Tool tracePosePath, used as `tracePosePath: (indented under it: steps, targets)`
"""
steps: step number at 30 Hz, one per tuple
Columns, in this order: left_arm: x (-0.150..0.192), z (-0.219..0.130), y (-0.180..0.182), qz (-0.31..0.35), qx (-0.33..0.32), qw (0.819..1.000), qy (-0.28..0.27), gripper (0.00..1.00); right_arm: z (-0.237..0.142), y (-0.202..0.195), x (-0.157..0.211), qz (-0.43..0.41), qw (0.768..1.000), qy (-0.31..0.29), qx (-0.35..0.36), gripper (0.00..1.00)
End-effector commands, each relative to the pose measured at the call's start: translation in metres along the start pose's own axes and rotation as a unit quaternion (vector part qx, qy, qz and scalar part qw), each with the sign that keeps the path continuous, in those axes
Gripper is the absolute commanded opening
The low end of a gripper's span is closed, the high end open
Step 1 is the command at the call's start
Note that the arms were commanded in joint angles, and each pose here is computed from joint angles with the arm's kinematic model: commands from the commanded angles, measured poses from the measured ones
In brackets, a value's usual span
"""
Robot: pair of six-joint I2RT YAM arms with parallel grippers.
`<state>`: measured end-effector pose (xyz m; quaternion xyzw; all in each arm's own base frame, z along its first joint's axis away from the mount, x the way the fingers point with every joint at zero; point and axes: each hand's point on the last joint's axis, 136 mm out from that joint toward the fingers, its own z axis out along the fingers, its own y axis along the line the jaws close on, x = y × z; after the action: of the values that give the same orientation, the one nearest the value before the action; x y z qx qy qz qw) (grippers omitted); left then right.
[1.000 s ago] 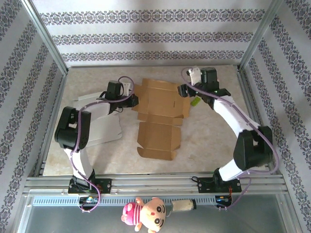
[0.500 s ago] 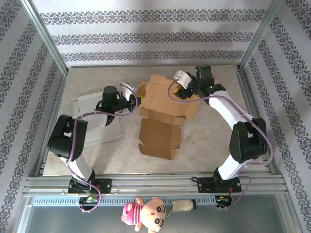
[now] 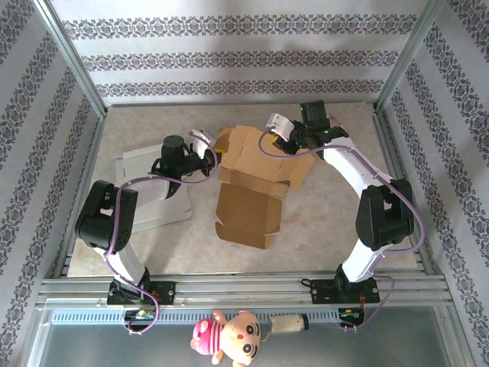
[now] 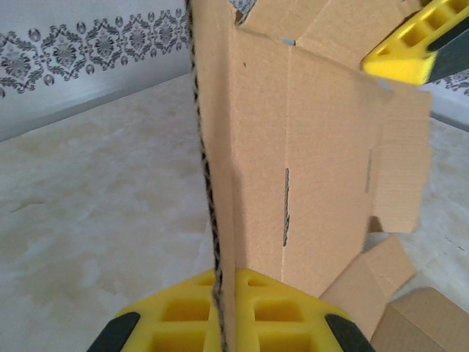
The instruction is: Fold the paper box
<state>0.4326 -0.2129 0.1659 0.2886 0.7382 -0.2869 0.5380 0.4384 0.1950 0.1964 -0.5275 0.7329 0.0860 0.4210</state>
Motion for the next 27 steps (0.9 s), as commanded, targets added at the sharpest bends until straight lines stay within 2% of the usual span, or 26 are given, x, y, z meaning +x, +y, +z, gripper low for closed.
tracePosePath:
  steps: [1,3,6,10,12,13,15,18,20,25,27]
  targets:
    - [-0.027,-0.005,0.002,0.007,-0.027,0.999,-0.019,0.22,-0.011,0.007,-0.017,-0.008,1.000,-0.017,-0.004,0.07]
    - [-0.040,-0.013,0.007,-0.027,-0.056,0.998,-0.029,0.38,-0.009,0.007,-0.018,-0.017,1.000,-0.005,0.013,0.03]
    - [-0.060,-0.037,0.014,-0.154,-0.118,0.980,-0.049,0.50,-0.005,0.005,-0.015,-0.075,0.994,0.018,0.072,0.00]
    - [-0.072,-0.063,0.001,-0.343,-0.138,0.928,-0.053,0.48,0.002,-0.011,-0.015,-0.170,0.967,0.058,0.182,0.00]
    - [-0.062,-0.069,-0.001,-0.440,-0.156,0.884,-0.038,0.43,0.006,-0.015,-0.018,-0.227,0.945,0.076,0.225,0.00]
    - [-0.059,-0.068,-0.003,-0.474,-0.153,0.867,-0.031,0.41,0.007,-0.018,-0.017,-0.254,0.931,0.085,0.249,0.00]
    - [-0.060,-0.064,-0.011,-0.512,-0.131,0.849,-0.026,0.40,0.009,-0.023,-0.022,-0.293,0.907,0.083,0.290,0.00]
    - [-0.069,-0.057,-0.014,-0.534,-0.111,0.837,-0.033,0.40,0.018,-0.016,-0.023,-0.347,0.883,0.085,0.305,0.00]
    - [-0.073,-0.050,-0.011,-0.536,-0.108,0.836,-0.032,0.39,0.024,-0.005,-0.023,-0.372,0.873,0.078,0.304,0.00]
    - [-0.061,-0.030,0.012,-0.510,-0.148,0.848,-0.009,0.38,0.027,0.007,-0.029,-0.377,0.873,0.056,0.306,0.00]
    - [-0.054,-0.021,0.021,-0.503,-0.156,0.850,0.004,0.33,0.026,0.011,-0.031,-0.381,0.871,0.051,0.305,0.00]
